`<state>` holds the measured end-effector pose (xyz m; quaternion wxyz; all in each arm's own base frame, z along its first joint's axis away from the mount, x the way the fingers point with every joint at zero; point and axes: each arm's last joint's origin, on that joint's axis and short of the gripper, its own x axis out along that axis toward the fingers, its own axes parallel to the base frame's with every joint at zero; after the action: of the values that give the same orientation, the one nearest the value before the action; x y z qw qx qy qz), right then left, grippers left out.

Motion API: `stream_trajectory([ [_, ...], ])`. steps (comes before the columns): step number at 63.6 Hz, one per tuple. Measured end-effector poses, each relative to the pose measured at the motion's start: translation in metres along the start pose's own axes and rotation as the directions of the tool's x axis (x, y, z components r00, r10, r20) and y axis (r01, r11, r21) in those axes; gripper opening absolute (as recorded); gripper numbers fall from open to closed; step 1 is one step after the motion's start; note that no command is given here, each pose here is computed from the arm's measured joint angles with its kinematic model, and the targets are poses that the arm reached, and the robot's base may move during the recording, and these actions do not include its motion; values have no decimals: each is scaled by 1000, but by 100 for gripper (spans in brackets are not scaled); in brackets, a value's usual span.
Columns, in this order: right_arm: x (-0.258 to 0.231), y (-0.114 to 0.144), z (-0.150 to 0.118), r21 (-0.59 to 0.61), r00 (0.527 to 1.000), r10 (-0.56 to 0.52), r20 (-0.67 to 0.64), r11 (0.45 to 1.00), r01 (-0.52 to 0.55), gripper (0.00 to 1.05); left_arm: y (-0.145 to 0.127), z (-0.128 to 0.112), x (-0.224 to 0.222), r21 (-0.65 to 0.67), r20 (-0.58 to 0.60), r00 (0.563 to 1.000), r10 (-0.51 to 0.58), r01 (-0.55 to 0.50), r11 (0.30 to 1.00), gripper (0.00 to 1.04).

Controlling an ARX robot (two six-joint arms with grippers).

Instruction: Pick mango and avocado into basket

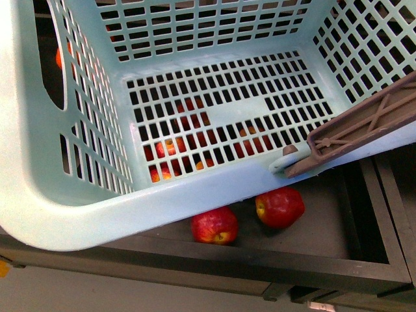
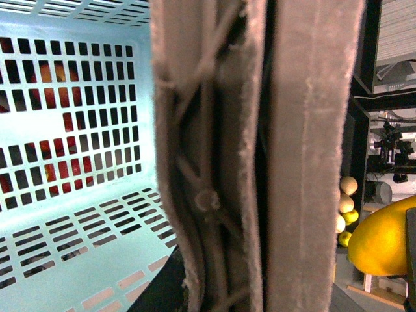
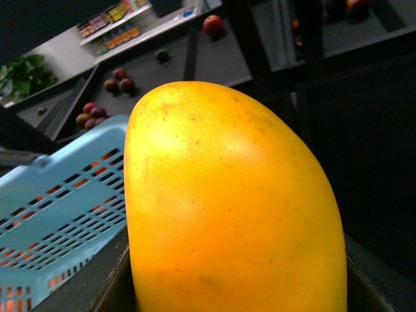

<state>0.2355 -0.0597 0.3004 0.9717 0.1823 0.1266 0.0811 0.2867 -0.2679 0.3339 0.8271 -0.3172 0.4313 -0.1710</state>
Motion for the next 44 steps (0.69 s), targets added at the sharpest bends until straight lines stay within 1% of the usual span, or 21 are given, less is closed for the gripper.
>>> stream_trajectory([
  [2, 1, 6, -2, -5, 1000, 12, -6, 1000, -12, 61, 0, 0, 0, 0, 0, 1000, 0, 0, 1000, 15],
  [7, 12, 33, -12, -35, 997, 63, -38, 997, -64, 61, 0, 0, 0, 0, 1, 1000, 0, 0, 1000, 15],
  [11, 24, 48, -20, -52, 995, 81, -65, 995, -85, 61, 0, 0, 0, 0, 1, 1000, 1, -1, 1000, 15],
  [24, 51, 69, -36, -67, 984, 116, -133, 990, -125, 61, 0, 0, 0, 0, 0, 1000, 0, 0, 1000, 15],
  [36, 60, 83, -49, -84, 976, 135, -173, 985, -152, 62, 0, 0, 0, 0, 0, 1000, 0, 0, 1000, 15],
  [38, 61, 84, -50, -89, 976, 135, -173, 984, -152, 69, 0, 0, 0, 0, 0, 1000, 0, 0, 1000, 15],
  [43, 62, 86, -49, -98, 978, 129, -161, 984, -146, 80, 0, 0, 0, 0, 0, 1000, 0, 0, 1000, 15],
  [44, 62, 86, -49, -100, 979, 129, -157, 984, -146, 83, 0, 0, 0, 0, 1, 1000, 0, 0, 1000, 15],
])
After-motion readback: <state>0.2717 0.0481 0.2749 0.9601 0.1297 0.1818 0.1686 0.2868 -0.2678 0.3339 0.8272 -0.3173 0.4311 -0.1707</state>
